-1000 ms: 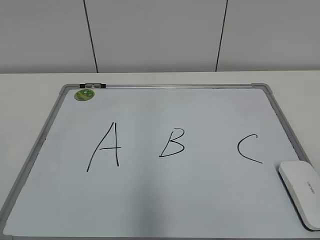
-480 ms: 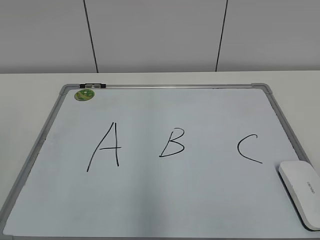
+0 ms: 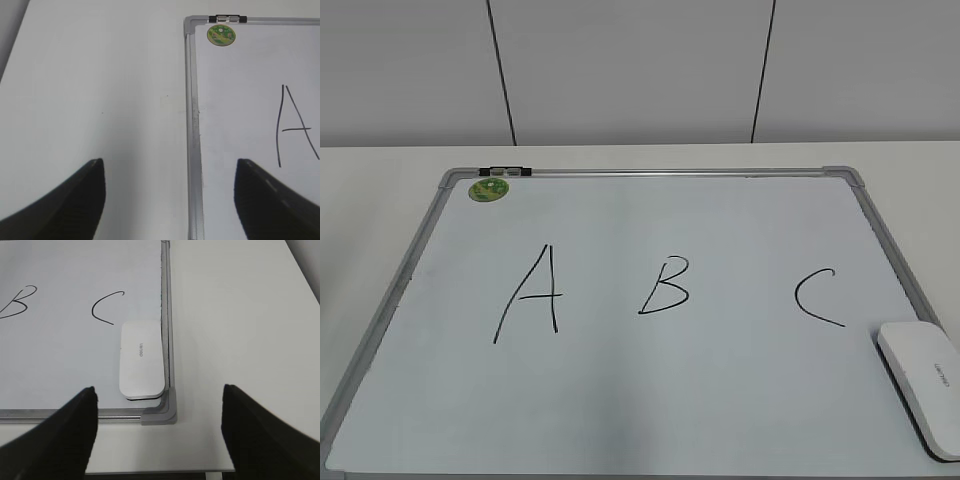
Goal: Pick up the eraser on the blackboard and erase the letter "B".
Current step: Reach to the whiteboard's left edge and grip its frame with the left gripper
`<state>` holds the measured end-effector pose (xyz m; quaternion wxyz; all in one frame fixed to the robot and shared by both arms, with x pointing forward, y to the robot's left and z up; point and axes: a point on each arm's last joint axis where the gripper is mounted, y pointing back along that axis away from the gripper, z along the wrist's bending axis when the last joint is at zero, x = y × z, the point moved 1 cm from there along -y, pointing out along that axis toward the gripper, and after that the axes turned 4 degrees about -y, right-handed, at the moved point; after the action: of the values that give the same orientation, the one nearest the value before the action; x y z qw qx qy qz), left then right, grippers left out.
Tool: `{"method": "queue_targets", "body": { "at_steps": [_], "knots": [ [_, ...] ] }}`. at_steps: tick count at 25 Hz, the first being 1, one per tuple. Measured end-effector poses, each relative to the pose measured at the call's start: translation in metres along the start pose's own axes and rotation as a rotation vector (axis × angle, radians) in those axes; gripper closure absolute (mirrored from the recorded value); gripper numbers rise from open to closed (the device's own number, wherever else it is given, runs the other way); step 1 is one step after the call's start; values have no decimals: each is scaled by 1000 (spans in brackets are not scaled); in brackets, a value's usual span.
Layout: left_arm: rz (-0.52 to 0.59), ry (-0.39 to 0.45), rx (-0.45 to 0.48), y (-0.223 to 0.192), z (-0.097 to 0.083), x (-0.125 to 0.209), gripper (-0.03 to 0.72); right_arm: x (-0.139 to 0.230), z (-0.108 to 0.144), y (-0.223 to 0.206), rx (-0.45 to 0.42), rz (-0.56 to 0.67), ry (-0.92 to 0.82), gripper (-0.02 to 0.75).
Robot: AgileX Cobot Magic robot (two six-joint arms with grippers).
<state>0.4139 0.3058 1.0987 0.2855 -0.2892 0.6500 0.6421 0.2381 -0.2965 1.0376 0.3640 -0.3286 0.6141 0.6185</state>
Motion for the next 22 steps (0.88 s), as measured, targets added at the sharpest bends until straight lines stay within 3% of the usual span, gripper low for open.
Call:
{"method": "queue_targets", "body": {
  "at_steps": [12,22],
  "knots": [
    [366,-9,115,-109,-4,-45,98,0,0,0,0,0,0,165],
    [620,26,145,-206,-2,-27,176,0,0,0,0,2,0,165]
  ]
}}
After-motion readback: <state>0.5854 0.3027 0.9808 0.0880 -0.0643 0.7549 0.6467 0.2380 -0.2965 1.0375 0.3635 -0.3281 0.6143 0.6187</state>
